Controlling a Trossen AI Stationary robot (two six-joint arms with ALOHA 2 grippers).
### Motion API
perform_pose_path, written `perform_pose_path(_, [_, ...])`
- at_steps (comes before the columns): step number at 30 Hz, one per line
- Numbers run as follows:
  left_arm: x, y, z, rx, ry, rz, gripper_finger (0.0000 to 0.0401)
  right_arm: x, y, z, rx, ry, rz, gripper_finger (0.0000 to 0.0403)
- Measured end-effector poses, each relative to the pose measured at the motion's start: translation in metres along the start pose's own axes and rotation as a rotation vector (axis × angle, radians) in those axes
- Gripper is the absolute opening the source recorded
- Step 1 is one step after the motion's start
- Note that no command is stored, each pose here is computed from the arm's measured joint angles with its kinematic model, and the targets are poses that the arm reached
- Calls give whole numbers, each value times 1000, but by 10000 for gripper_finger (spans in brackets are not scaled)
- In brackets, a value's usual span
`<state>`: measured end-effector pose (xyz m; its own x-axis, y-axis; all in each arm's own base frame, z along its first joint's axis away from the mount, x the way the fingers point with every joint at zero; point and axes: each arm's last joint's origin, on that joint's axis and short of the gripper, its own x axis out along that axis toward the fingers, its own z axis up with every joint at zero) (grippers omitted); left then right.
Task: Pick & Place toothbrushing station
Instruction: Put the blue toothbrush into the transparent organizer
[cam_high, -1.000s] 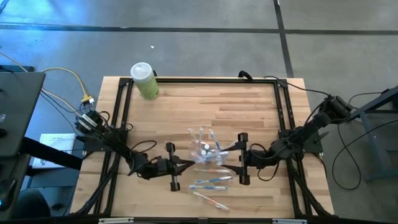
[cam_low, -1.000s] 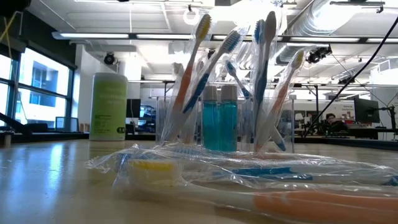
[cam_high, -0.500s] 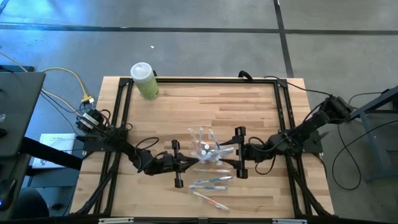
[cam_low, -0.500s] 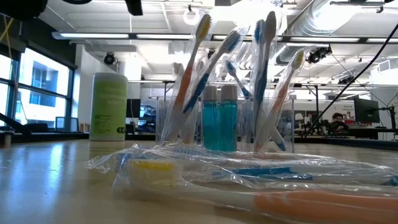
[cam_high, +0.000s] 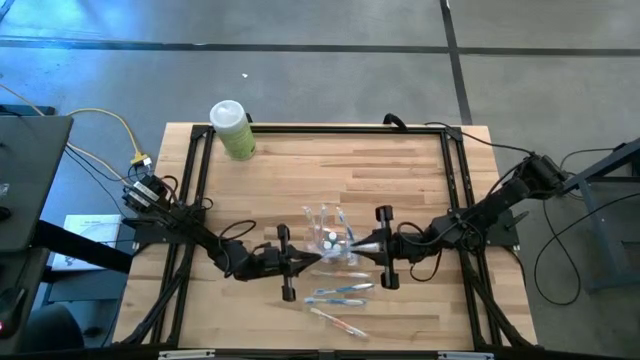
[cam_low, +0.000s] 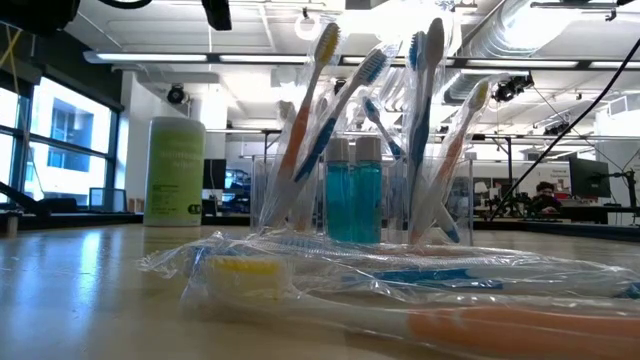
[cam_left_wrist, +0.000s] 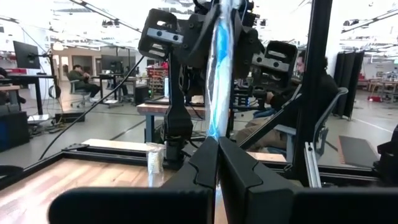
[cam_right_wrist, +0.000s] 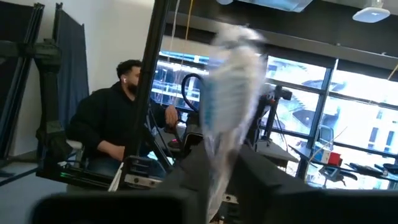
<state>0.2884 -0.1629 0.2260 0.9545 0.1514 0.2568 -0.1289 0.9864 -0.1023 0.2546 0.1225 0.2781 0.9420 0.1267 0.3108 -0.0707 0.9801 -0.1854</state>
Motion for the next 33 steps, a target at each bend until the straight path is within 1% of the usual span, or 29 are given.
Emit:
perform_pose_path(1, [0,0,0,2,3,2,2,0,0,0,-1,0,9,25])
perform_pose_path(2, [0,0,-1,9,9,3,2,0,1,0,-4,0,20,16])
perform_pose_path(9, [-3,-4,-4,142,38,-15,6,0,2,-3,10,22,35,10])
perform_pose_path(11, [-5,-6,-4,201,41,-27,15,0,2,-3,11,21,34,10])
perform_pose_path(13, [-8,-10,-5,260,45,-55,31,0,2,-3,11,21,35,10])
perform_pose_path(14, [-9,-12,-4,263,43,-63,43,0,2,-3,11,21,35,10])
perform_pose_path(18, [-13,-16,0,193,10,-71,102,-1,4,-2,11,24,42,10])
perform_pose_path(21, [-15,-19,3,170,-11,-78,144,-3,11,0,17,22,67,10])
perform_pose_path(22, [-17,-21,4,162,-18,-82,155,-5,15,2,21,16,97,10])
perform_pose_path(24, [-21,-25,7,152,-36,-96,173,-11,24,11,27,-26,208,10])
perform_pose_path(26, [-27,-31,9,151,-46,-119,183,-18,35,19,29,-64,309,11])
perform_pose_path(29, [-37,-41,11,130,-44,-158,186,-32,50,29,30,-29,410,11])
perform_pose_path(31, [-46,-48,12,119,-37,-174,187,-41,58,30,30,52,432,10])
perform_pose_path(33, [-55,-55,13,117,-18,-168,187,-49,65,26,46,160,394,10])
